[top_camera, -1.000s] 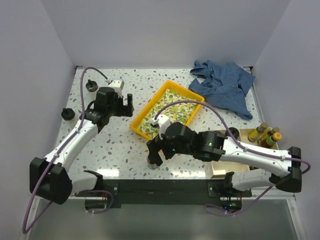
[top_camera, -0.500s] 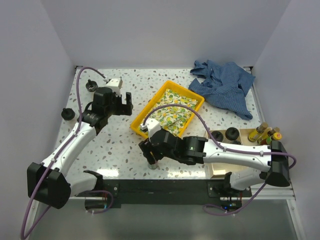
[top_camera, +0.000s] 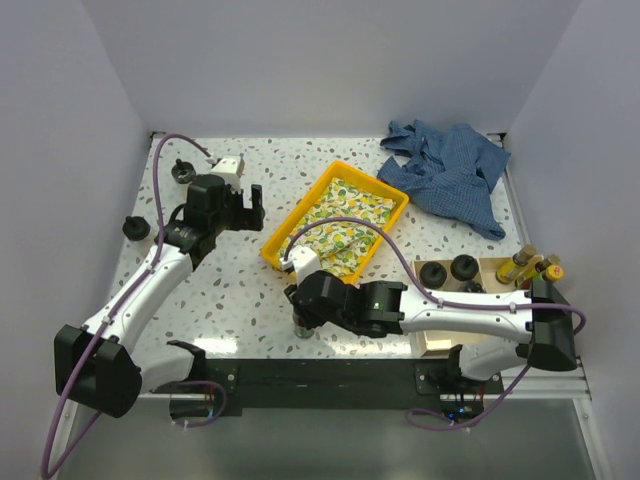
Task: Organize the condiment bottles
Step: Pick up the bottle from the center of the board.
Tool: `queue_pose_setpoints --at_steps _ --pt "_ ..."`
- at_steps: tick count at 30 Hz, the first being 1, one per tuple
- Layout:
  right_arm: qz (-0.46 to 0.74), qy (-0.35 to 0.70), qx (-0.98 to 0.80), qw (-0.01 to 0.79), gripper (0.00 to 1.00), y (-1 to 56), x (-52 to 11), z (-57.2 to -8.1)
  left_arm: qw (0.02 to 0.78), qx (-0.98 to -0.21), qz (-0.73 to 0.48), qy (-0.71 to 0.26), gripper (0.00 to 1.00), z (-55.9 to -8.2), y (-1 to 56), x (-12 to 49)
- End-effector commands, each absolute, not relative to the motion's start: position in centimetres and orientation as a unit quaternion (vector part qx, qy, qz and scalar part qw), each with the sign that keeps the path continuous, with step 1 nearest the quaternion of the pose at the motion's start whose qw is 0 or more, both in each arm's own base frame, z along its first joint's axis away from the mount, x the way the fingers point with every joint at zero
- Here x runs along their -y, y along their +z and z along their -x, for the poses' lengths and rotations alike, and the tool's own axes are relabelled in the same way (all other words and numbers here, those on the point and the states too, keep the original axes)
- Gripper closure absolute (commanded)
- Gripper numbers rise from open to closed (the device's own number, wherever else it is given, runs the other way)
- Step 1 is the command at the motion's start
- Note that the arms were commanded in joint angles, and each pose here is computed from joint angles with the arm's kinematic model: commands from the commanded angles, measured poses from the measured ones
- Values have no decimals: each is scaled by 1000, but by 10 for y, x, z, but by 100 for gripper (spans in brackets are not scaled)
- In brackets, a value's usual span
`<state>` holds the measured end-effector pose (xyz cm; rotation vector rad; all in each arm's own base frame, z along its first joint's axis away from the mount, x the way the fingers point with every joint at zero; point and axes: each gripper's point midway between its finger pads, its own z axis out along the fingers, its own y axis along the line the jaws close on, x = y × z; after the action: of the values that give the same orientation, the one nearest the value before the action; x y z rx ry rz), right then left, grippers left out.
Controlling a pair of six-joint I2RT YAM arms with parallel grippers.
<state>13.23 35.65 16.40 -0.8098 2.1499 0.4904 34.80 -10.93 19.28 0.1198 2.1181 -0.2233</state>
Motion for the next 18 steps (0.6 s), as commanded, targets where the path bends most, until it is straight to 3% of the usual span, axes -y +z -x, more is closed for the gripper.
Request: queue_pose_setpoints --at_steps 1,8,18 --pt "294 211 -823 438 99 200 -362 -145 509 -855 -54 -84 0 -354 206 106" --pt "278 184 -816 473 100 229 -353 -159 507 -856 -54 -83 0 -354 204 106" --pt "192 139 -808 540 100 302 -305 -215 506 -858 -53 -77 0 -355 202 104"
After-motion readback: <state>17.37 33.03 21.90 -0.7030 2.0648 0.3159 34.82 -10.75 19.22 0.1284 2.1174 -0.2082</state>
